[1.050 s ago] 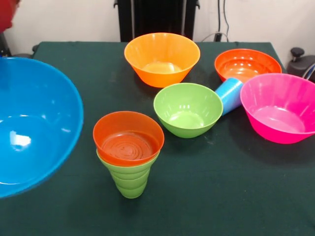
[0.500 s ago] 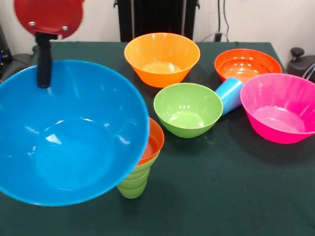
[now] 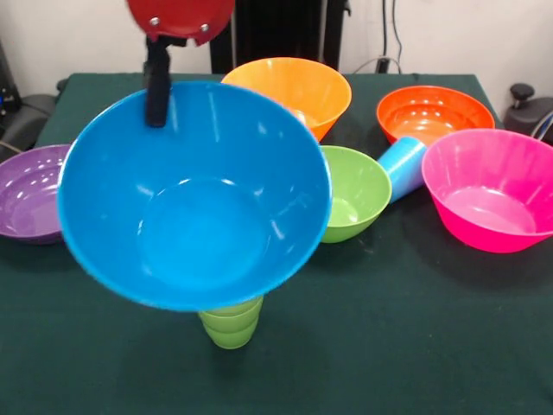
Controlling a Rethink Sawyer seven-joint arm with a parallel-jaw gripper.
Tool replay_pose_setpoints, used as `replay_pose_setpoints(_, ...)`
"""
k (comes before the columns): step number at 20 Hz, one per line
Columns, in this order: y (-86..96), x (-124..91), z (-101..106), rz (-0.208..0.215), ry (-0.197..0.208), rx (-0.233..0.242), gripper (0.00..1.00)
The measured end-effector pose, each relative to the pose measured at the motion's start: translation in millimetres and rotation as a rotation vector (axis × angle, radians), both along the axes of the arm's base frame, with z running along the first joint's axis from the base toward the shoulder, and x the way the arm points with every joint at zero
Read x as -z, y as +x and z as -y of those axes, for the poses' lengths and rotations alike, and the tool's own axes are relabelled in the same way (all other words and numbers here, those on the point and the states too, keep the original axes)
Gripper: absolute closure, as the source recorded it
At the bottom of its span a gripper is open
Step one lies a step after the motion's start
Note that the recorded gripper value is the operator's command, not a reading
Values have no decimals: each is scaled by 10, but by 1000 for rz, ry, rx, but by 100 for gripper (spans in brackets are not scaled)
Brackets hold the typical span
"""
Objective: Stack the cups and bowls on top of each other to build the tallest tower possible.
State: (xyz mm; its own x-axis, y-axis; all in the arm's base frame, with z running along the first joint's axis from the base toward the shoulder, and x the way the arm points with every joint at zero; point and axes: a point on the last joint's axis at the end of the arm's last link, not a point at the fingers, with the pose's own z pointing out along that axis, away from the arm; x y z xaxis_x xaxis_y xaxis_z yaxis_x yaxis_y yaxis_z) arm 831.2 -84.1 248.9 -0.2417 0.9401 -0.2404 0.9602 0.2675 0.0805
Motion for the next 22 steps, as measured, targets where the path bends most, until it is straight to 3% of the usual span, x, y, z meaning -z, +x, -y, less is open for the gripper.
replay_pose_setpoints(3,-220,-20,-17,-6,8,31,100)
replay_pose_setpoints(10,-579,-71,186,14,2,101,100)
replay_pose_setpoints(16,-826,-107,310,28,2,147,100)
replay_pose_setpoints(22,-957,-89,366,54,-5,168,100)
